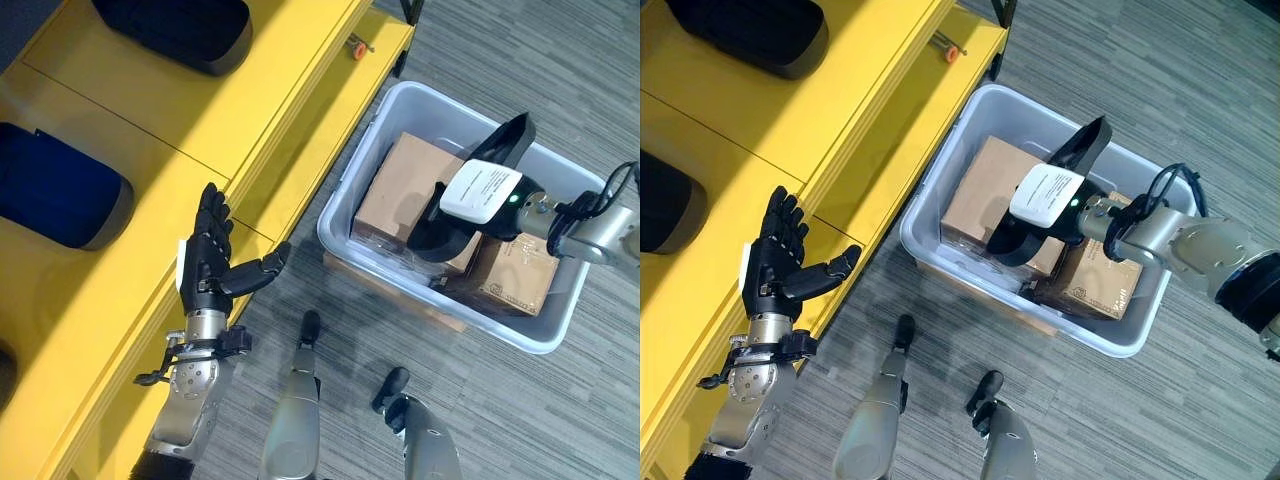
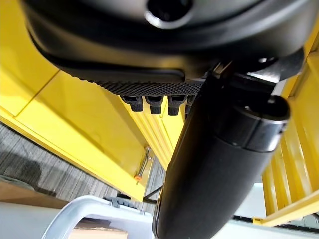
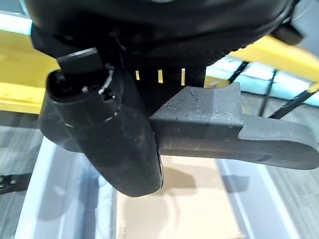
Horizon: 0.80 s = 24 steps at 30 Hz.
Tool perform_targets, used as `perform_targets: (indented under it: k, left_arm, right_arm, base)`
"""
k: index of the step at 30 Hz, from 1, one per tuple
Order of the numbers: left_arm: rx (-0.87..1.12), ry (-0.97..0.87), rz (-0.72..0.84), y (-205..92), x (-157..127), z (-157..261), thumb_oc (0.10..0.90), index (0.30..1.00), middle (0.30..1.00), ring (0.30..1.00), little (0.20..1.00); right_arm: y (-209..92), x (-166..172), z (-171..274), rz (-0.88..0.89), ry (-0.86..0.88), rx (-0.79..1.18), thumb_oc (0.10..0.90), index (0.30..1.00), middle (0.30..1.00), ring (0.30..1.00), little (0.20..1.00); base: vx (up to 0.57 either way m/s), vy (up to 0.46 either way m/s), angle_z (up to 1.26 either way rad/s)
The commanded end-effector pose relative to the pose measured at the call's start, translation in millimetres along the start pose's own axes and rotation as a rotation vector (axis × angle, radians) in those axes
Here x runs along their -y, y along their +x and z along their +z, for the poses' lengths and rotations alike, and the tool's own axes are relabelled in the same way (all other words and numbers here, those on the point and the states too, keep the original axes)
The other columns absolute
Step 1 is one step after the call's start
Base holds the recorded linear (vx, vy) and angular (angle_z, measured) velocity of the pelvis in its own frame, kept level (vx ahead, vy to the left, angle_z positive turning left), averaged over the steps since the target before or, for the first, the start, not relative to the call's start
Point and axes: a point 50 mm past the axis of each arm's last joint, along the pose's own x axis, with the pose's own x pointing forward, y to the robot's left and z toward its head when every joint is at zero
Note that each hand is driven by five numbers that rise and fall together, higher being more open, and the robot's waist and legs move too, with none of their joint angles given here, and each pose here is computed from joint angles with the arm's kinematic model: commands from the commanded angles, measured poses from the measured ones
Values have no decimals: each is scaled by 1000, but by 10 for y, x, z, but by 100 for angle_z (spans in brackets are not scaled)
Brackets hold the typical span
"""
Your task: Move parts from the plastic box to the shelf.
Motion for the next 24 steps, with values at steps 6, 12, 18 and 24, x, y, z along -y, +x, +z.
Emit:
perform_targets:
  k: [6, 12, 18, 24]
  left_arm:
    - [164, 12, -69, 124, 7, 306, 900, 1000, 1000, 1000, 1000]
    - [146, 16, -76, 113, 2, 268, 900, 1000, 1000, 1000, 1000]
    - [130, 11, -76, 123, 14, 227, 900, 1000, 1000, 1000, 1000]
    - [180, 107, -125, 178, 72, 288, 900, 1000, 1000, 1000, 1000]
  right_arm:
    - [-93, 652, -258, -275, -88, -90, 400, 300, 300, 300, 300]
    - [-123, 726, -214, -328, -72, -80, 400, 300, 300, 300, 300]
    - [-106, 785, -185, -443, 59, -102, 400, 300, 300, 300, 300]
    - [-61, 769, -132, -617, 342, -135, 400, 300, 300, 300, 300]
  base:
    - [-3, 4, -11]
    - [21, 23, -23]
    - [38, 30, -27]
    - [57, 34, -32]
